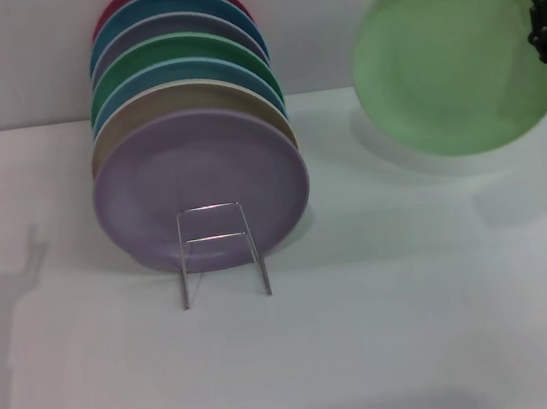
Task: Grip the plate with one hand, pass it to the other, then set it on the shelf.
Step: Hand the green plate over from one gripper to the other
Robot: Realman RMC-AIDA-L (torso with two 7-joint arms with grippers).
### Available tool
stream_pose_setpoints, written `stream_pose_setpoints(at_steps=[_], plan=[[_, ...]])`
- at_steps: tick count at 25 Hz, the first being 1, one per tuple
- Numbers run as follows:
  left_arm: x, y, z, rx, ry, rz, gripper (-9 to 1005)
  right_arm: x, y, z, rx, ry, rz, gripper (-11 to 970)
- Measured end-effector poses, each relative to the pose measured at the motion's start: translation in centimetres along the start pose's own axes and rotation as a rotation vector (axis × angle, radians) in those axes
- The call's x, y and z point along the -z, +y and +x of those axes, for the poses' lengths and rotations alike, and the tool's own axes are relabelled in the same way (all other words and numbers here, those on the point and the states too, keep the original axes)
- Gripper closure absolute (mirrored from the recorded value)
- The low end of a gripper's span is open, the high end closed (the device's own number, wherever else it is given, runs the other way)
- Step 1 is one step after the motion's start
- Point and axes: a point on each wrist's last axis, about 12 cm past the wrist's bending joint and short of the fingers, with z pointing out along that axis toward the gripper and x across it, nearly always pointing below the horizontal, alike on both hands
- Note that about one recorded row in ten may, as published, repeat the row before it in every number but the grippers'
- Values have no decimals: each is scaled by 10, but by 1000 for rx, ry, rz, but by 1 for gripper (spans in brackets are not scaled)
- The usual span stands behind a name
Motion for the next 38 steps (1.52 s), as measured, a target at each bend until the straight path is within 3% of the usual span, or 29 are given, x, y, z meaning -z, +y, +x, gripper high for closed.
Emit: stream_pose_setpoints(at_steps=[10, 17, 22, 28, 38], plan=[[0, 1, 0, -3, 0, -2, 150, 4, 15, 19, -103, -133, 68, 937], [-1, 2, 0, -6, -1, -2, 152, 10, 18, 44, -218, -237, 141, 938], [-1, 3, -1, -11, -1, 0, 151, 13, 22, 66, -360, -310, 166, 938], [2, 2, 0, -12, 5, 8, 152, 21, 29, 92, -535, -411, 157, 938], [13, -7, -2, 1, -8, 68, 150, 25, 47, 118, -662, -477, 57, 936]])
